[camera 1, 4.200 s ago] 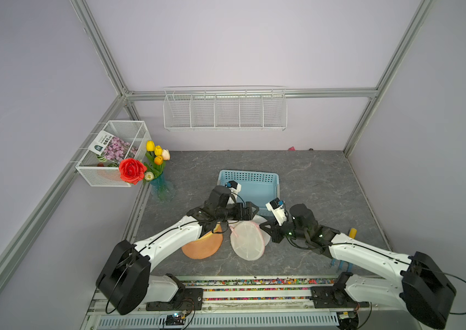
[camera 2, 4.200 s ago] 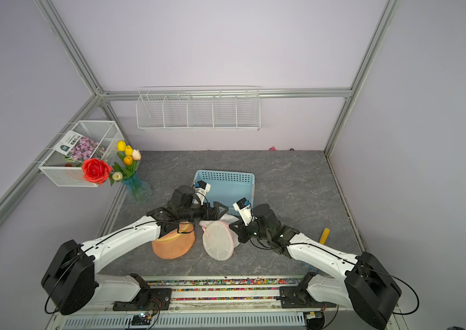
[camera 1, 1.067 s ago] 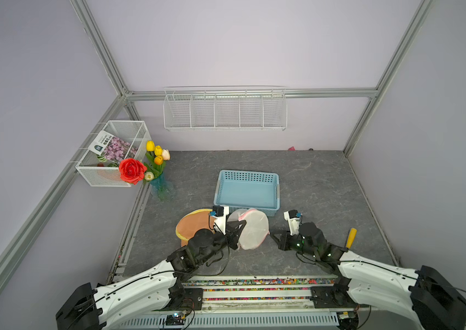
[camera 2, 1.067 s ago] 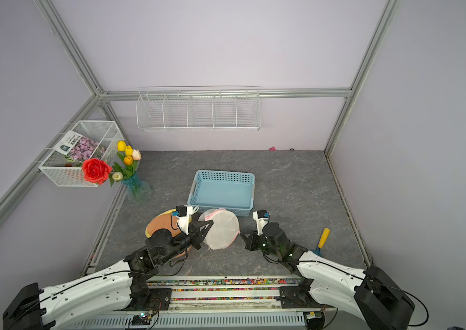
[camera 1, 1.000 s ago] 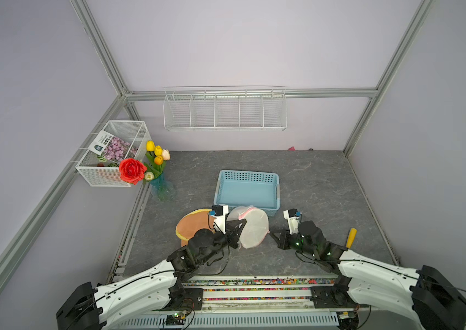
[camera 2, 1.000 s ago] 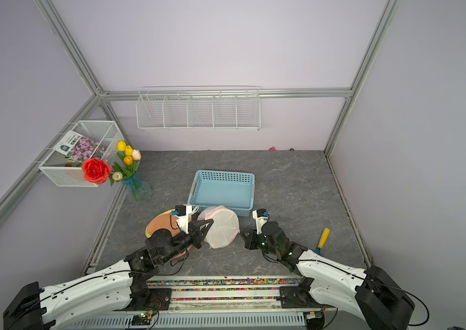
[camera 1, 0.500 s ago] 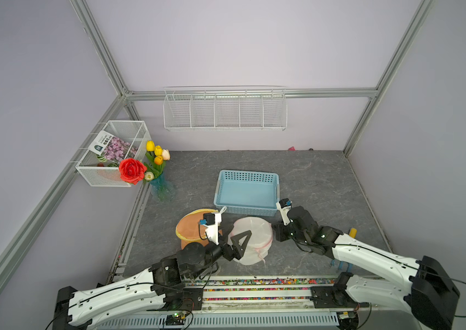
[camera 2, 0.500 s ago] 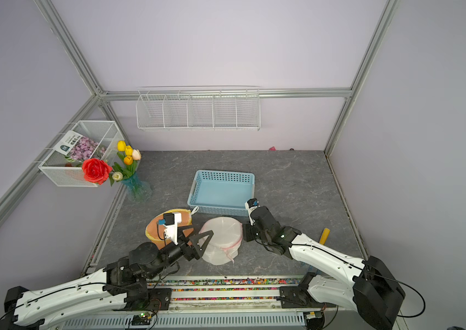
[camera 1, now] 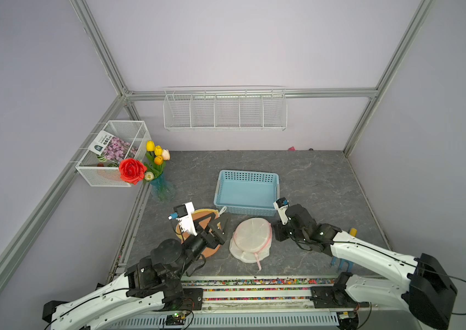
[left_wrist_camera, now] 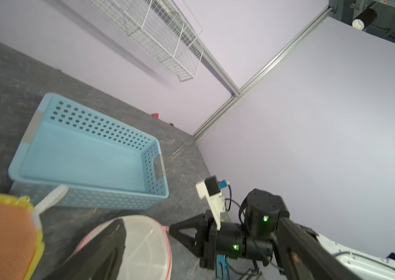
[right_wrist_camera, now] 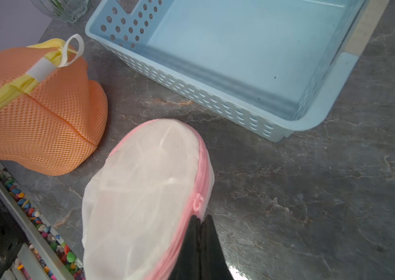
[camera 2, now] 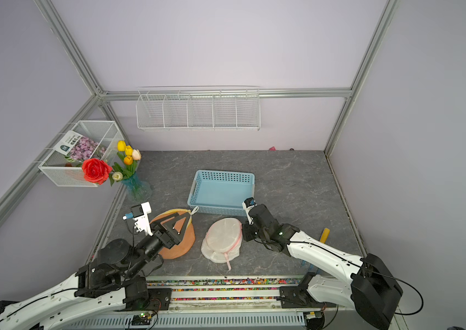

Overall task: Turn the laundry bag inside out
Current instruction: Zip the zipper on the laundry bag.

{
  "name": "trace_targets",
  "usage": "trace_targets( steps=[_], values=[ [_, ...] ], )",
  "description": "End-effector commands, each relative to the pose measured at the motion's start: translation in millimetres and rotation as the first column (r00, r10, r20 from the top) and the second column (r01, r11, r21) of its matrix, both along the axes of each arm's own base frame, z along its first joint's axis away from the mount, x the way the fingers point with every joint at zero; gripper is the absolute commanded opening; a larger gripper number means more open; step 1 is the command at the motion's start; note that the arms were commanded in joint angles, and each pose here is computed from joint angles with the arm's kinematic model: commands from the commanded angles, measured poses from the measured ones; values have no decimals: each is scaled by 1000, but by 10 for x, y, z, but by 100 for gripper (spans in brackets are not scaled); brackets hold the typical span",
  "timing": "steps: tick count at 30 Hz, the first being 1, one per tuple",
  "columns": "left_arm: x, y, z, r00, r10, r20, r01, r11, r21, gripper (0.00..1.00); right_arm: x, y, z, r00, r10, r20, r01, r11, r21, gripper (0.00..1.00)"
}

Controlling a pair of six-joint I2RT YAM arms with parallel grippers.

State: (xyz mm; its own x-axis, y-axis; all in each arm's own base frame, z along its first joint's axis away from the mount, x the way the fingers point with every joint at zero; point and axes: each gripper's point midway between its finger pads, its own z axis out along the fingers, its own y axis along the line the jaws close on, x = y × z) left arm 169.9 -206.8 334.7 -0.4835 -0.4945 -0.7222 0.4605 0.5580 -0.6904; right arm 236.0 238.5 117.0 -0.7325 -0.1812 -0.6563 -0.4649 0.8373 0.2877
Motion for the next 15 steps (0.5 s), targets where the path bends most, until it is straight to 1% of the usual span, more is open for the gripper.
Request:
trace_targets(
  steps=[1, 2, 3, 4, 6, 8, 11, 15],
  values=[
    [61, -283, -448, 970, -149, -194, 187, 963, 196, 99, -70, 52, 77, 998, 67, 3, -67, 998, 19, 0],
    [137, -351, -591, 945, -187, -269, 245, 948, 202, 97, -93, 64, 113, 997, 83, 13, -83, 996, 33, 0],
    [205, -412, -735, 905, -236, -355, 311, 934, 173, 91, -124, 84, 157, 994, 108, 29, -109, 993, 49, 0],
    [243, -448, -856, 868, -268, -417, 357, 921, 153, 90, -164, 119, 206, 988, 146, 50, -149, 986, 68, 0],
    [238, -586, -930, 838, -352, -417, 445, 883, 148, 88, -230, 184, 276, 972, 211, 102, -221, 969, 106, 0],
    [304, -657, -1020, 835, -360, -416, 456, 876, 156, 87, -280, 251, 316, 954, 266, 137, -284, 949, 137, 0],
    [371, -742, -1097, 833, -379, -404, 476, 863, 172, 85, -336, 362, 354, 922, 356, 151, -376, 916, 138, 0],
    [600, -714, -1233, 854, -296, -427, 427, 868, 253, 86, -428, 512, 396, 874, 461, 151, -482, 862, 158, 0]
  ],
)
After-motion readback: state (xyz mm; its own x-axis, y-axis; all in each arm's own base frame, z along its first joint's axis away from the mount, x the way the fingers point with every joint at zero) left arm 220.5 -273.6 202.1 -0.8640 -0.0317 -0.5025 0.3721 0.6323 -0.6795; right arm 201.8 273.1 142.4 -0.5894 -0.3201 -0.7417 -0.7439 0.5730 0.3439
